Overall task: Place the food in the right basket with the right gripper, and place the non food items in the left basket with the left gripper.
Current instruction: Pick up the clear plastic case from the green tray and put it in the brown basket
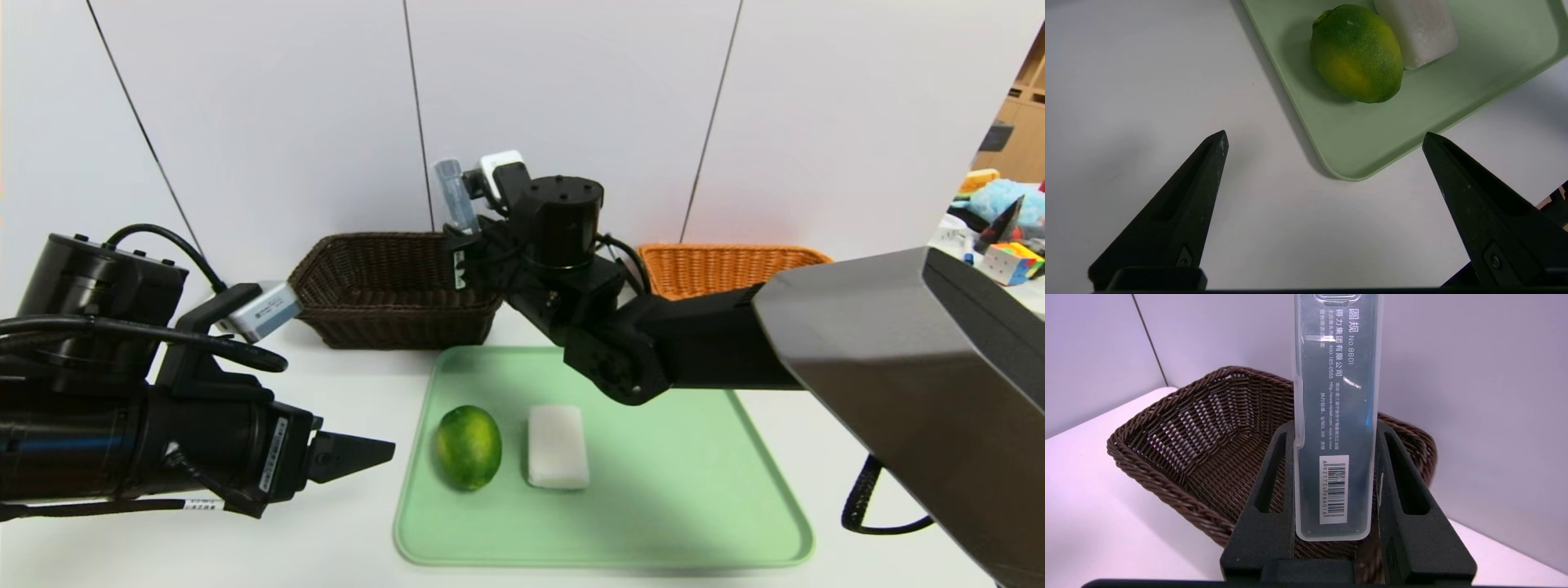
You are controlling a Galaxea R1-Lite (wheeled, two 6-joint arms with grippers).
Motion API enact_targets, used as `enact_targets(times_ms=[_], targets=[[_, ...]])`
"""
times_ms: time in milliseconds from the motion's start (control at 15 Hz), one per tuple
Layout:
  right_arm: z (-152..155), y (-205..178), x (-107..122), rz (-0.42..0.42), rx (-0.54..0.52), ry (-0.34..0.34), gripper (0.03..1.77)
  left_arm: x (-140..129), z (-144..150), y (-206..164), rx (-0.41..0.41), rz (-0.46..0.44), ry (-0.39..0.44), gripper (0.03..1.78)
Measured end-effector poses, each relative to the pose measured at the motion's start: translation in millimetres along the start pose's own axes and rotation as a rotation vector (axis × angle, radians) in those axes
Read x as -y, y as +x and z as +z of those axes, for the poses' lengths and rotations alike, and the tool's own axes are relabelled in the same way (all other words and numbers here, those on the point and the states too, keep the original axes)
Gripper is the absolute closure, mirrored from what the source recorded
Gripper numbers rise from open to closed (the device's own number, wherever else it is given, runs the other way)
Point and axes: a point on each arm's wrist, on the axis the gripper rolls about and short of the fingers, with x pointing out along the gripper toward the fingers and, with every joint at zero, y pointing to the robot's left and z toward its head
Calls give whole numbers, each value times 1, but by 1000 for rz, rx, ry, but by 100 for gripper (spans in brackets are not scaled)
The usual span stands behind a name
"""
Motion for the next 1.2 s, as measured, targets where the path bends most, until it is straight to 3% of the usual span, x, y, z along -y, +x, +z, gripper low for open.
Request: enact_targets(times_ms=[467, 1200], targets=[[-28, 34, -8, -15, 31, -72, 125, -2, -7, 3, -12, 5, -5, 12], [-54, 44, -4, -22, -22, -96, 125, -3, -6, 4, -4, 6, -6, 12]])
